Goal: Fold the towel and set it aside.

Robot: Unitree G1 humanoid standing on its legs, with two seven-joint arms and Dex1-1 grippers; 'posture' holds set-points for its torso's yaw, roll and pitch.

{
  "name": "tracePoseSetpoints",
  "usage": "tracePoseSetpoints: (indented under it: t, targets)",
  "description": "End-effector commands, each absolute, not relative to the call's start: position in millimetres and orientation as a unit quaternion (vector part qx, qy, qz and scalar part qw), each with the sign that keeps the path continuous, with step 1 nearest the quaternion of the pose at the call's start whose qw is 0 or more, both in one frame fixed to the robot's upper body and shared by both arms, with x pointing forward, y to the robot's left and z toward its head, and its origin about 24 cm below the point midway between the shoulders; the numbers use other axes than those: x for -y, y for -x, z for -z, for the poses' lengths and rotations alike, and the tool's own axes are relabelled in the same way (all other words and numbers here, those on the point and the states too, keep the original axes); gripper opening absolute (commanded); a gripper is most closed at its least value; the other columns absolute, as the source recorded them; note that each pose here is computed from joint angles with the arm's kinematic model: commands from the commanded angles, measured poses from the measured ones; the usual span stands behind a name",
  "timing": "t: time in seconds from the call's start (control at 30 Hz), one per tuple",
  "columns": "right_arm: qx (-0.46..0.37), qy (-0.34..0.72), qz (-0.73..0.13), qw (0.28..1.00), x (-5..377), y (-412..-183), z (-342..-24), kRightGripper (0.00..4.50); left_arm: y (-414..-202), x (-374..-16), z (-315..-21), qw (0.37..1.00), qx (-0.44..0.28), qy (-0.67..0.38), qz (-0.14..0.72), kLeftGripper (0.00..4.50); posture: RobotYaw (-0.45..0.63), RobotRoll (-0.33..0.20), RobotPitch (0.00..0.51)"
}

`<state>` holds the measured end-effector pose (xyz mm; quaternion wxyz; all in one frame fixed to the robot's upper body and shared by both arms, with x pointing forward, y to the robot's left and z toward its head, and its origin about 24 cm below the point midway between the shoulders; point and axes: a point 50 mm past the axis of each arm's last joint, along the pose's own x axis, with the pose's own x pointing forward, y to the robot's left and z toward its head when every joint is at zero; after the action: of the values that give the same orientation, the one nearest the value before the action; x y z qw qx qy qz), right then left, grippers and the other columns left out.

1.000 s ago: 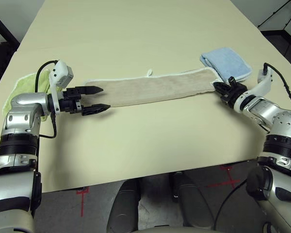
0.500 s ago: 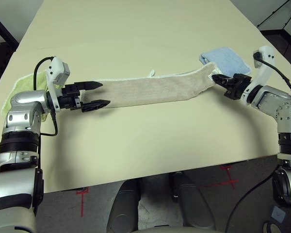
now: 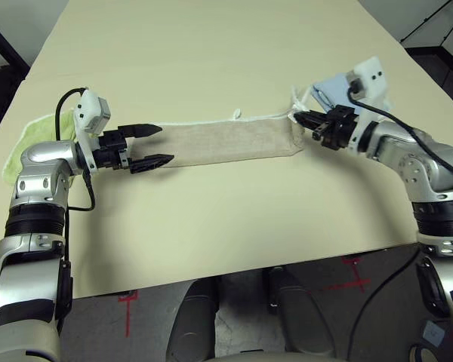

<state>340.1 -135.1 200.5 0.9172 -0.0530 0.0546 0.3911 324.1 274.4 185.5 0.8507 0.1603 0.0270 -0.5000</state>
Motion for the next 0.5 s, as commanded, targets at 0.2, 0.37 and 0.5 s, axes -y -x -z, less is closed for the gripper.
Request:
tracePoseSetpoints:
  t: [0.2, 0.37, 0.5]
  targets:
    - [-0.067, 0.099, -0.425, 0.897, 112.9, -339.1, -192.7, 0.03, -324.7, -269.9, -187.9, 0.843, -0.035, -0.167, 0.511, 4.50, -0.01, 0.000, 0.205]
    - [-0.060, 0.103, -0.442, 0.889, 101.5, -338.4, -193.1, 0.03, -324.4, -270.0, -187.7, 0.843, -0.036, -0.167, 0.510, 4.50, -0.01, 0.000, 0.200]
    - [-0.052, 0.110, -0.453, 0.883, 92.4, -338.6, -194.0, 0.03, -324.2, -269.6, -187.8, 0.842, -0.038, -0.166, 0.512, 4.50, -0.01, 0.000, 0.199]
